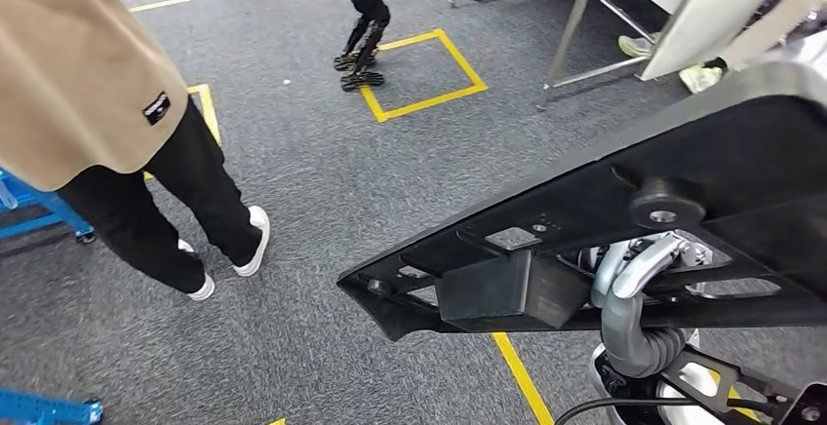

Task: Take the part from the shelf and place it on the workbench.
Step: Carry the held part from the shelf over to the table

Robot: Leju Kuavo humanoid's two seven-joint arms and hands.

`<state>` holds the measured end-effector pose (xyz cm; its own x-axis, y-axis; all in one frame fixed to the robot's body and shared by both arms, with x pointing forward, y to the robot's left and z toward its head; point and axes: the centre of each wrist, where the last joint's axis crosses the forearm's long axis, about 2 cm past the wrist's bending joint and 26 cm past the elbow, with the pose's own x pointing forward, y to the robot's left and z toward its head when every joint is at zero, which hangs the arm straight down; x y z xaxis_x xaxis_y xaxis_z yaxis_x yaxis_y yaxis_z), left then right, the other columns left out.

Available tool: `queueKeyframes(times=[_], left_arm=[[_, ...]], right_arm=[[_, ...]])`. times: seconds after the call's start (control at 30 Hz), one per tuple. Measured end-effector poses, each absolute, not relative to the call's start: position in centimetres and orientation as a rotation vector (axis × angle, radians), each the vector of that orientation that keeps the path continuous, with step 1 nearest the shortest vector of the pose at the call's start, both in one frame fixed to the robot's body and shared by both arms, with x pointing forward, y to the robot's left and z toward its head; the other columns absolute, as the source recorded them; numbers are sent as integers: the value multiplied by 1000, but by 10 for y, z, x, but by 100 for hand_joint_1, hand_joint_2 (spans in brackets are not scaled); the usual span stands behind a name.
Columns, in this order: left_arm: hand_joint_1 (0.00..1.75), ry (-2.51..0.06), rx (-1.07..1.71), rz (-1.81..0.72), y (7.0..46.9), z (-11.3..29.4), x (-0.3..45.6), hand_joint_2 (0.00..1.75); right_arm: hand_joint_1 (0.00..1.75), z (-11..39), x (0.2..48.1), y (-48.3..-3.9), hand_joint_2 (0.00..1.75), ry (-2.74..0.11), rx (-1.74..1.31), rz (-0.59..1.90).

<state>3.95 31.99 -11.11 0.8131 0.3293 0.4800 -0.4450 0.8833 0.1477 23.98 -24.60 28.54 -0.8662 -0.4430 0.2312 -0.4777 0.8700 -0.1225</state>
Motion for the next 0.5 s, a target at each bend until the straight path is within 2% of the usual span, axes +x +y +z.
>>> queueKeyframes(times=[0.5], left_arm=[[0,-493,232,408,313,-111,42,175]], right_arm=[[175,286,243,-243,175,-2843,732,243]])
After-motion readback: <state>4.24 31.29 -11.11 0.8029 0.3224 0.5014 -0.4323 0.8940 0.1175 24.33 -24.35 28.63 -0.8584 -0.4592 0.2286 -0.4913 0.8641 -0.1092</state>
